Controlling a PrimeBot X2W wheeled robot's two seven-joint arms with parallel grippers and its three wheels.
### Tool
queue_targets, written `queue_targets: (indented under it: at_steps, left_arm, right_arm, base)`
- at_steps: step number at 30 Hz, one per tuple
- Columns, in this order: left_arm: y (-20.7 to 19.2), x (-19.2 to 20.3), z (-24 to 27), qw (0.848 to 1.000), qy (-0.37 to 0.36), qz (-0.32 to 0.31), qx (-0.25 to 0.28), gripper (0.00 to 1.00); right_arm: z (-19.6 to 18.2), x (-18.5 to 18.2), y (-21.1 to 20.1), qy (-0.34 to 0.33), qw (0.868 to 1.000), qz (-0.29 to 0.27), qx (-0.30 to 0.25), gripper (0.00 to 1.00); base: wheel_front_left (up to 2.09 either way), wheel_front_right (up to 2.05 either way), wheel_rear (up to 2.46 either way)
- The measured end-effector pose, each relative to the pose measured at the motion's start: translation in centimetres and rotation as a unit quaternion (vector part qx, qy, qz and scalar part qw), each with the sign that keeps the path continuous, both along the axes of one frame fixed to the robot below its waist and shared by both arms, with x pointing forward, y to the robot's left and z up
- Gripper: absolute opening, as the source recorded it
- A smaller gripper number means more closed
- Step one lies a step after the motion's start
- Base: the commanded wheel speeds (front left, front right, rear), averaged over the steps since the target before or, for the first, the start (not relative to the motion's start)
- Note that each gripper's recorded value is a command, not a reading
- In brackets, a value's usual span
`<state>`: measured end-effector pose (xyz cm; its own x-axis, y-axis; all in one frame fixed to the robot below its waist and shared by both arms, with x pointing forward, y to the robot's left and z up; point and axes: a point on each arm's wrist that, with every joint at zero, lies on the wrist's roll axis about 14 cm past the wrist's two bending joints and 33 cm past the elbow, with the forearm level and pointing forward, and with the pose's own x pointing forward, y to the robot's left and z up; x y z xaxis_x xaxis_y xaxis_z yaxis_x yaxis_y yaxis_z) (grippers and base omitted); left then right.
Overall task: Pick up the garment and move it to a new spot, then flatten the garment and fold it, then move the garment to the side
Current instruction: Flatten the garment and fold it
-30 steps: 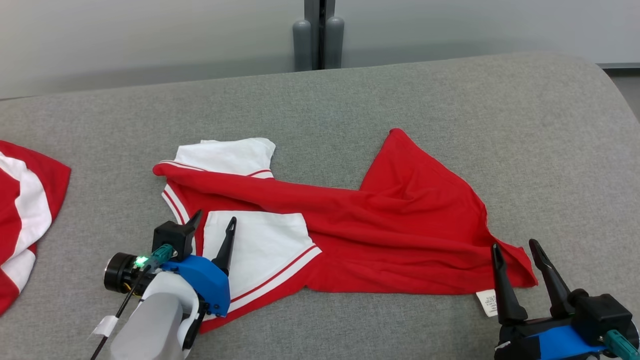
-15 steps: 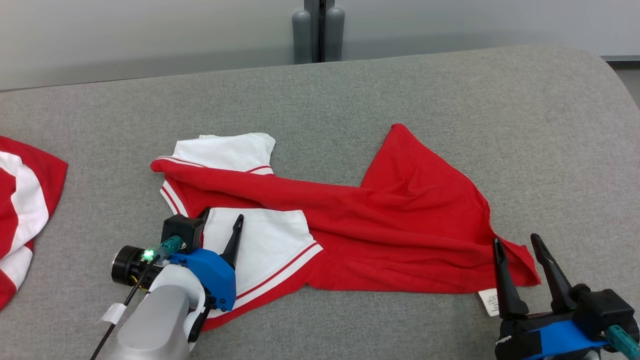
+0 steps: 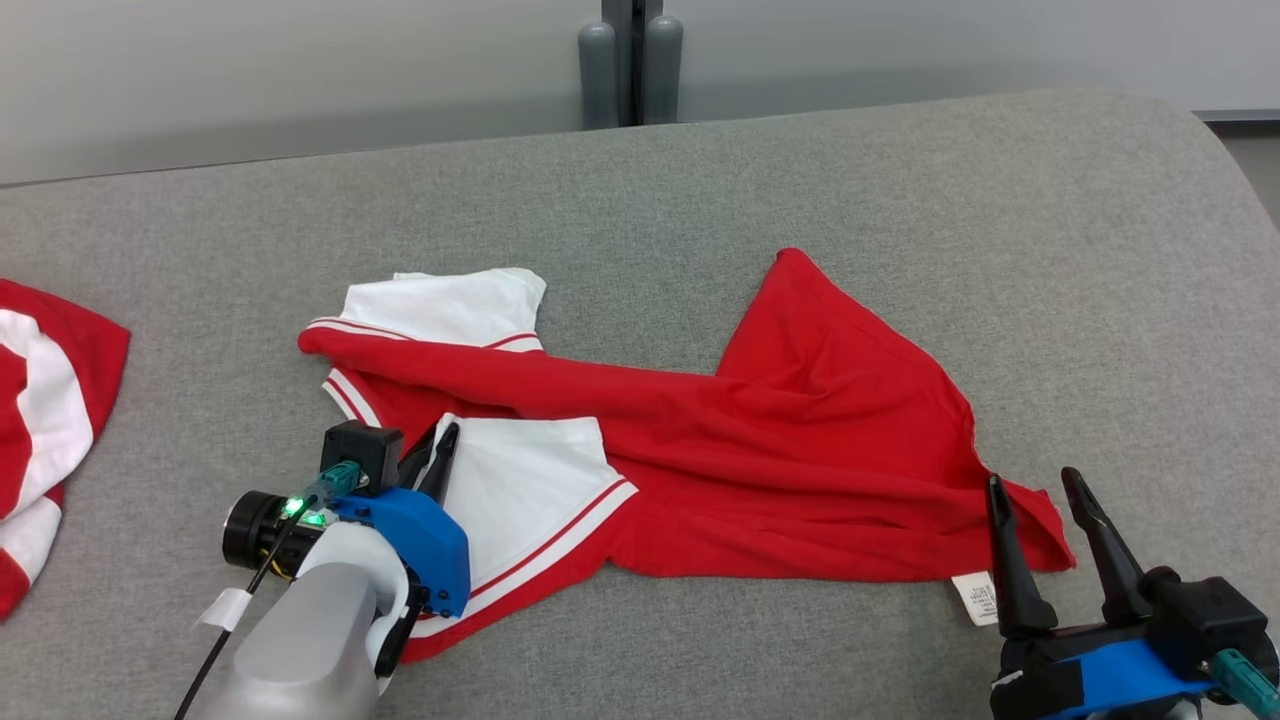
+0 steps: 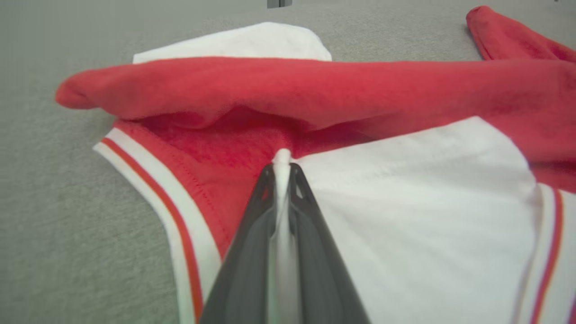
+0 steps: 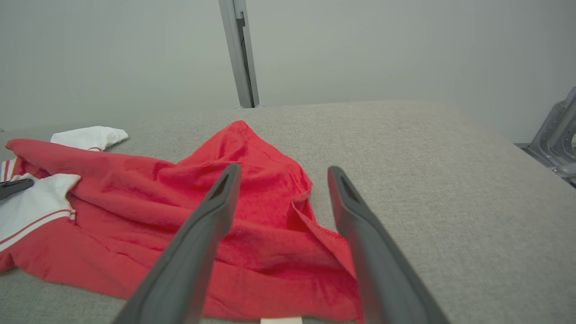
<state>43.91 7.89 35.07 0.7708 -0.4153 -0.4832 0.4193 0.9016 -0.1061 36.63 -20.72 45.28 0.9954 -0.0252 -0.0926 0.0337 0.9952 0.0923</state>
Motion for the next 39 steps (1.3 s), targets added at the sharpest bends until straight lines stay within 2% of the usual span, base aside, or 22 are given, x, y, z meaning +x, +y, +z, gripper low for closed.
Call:
queue_targets:
  at_steps: [9,19,26,35,39]
  left_arm:
    - [0.0,-0.3,4.2,0.997,-0.063,0.006,-0.035,0.0]
    - [0.1,-6.5,5.9,0.992,-0.118,-0.005,-0.04,0.0]
    - [-0.3,-11.5,4.7,0.994,-0.095,0.007,-0.056,0.0]
    - [-0.6,-13.6,5.1,0.992,-0.097,0.026,-0.074,0.0]
    - [-0.6,-15.5,3.7,0.995,-0.07,0.025,-0.072,0.0]
  right_arm:
    - [0.8,-0.7,0.7,-0.012,1.0,0.009,0.006,1.0]
    - [1.0,-0.6,2.7,-0.016,0.999,0.038,0.018,1.0]
    - [0.8,-0.4,3.9,-0.013,0.998,0.056,0.024,1.0]
    - [0.9,-0.9,4.2,-0.015,0.998,0.06,0.028,1.0]
    - [0.5,-1.3,4.1,-0.008,0.998,0.058,0.028,1.0]
  base:
    - [0.0,0.0,0.0]
    - [0.0,0.0,0.0]
    - [0.0,0.0,0.0]
    - [0.0,0.0,0.0]
    - [0.0,0.0,0.0]
